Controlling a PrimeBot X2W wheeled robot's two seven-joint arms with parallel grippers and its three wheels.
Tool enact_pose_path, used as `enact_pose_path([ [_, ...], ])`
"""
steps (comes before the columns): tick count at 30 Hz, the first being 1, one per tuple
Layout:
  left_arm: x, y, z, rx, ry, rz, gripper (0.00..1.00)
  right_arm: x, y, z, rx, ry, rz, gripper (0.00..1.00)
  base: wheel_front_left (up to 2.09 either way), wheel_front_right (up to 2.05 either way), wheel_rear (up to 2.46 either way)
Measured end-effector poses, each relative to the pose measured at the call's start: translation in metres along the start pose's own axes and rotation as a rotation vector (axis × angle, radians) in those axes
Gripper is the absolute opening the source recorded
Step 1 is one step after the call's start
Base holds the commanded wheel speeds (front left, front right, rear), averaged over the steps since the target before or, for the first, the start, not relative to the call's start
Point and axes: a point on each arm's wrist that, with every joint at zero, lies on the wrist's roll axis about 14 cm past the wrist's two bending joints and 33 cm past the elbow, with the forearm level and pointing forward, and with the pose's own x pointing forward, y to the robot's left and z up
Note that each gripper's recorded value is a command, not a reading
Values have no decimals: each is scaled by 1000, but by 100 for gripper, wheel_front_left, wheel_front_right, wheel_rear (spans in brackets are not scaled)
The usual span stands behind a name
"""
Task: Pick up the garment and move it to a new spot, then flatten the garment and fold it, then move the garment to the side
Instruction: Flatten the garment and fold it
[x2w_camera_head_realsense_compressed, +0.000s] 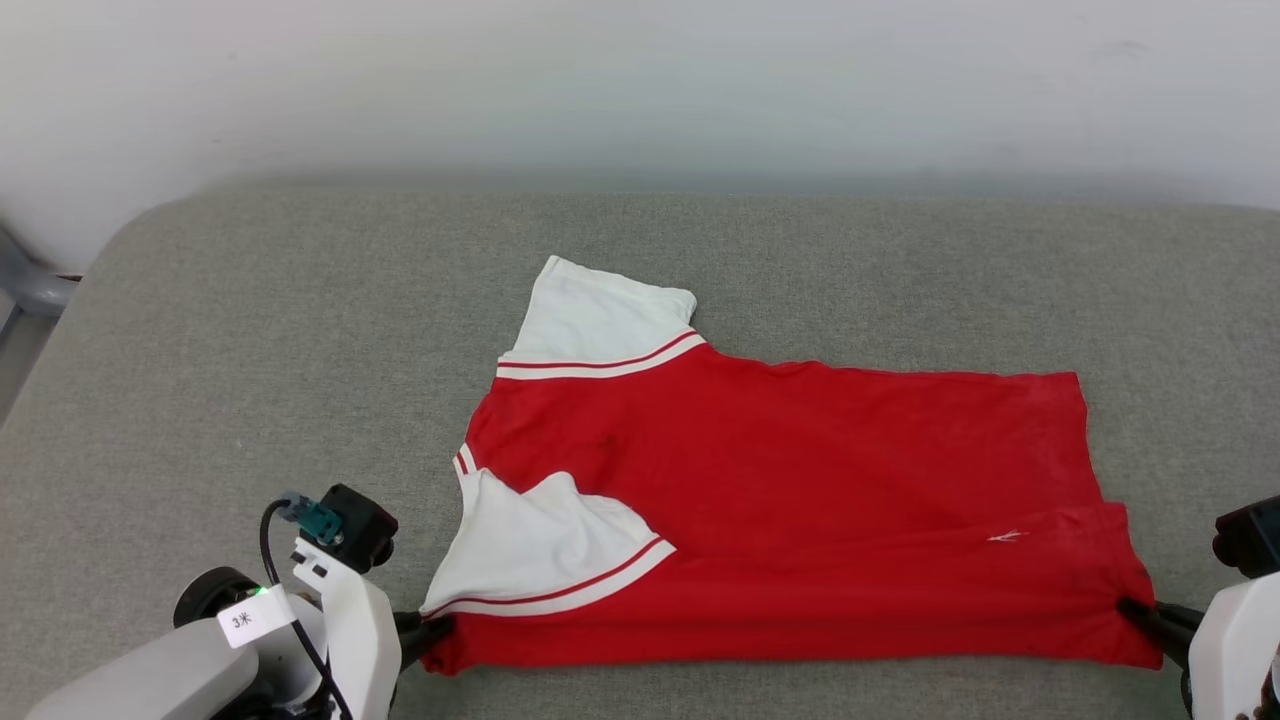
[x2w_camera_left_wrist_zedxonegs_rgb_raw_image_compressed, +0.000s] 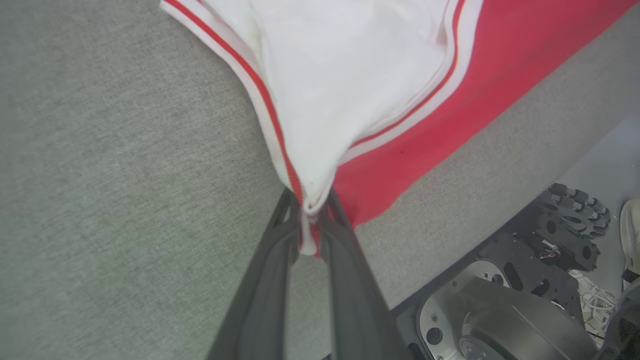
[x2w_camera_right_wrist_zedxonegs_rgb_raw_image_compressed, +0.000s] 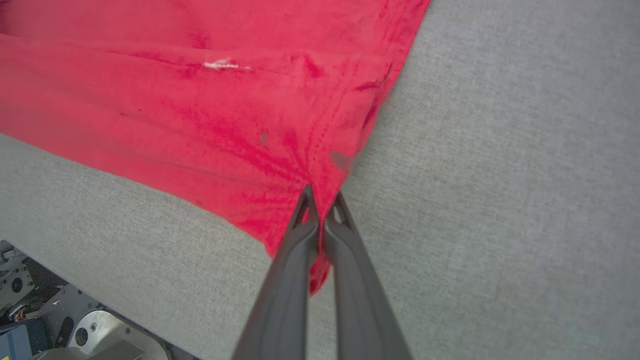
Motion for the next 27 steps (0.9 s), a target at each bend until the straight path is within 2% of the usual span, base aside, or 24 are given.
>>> enact_pose_path([
  [10,25,7,-24,-83,62,4,0,17,-3,-35,54,107,-30,0,0,0,0],
  [13,28,8,-26,-93,56,8,0,20,2,-37,74,98,-25,0,0,0,0],
  [14,28,9,-26,-102,47,12,4,20,2,-35,73,84,-28,0,0,0,0],
  [15,27,9,-25,-105,37,16,76,19,1,-33,70,68,-34,32,0,0,0],
  [16,26,9,-25,-104,26,22,100,18,0,-30,67,51,-39,76,0,0,0],
  [17,24,11,-22,-98,12,30,100,16,0,-26,67,27,-43,100,0,0,0],
  [22,7,24,-4,-60,-66,78,100,5,7,16,74,-169,-36,100,0,0,0],
  [27,-10,38,47,42,-196,143,100,-16,4,67,74,-437,-75,100,0,0,0],
])
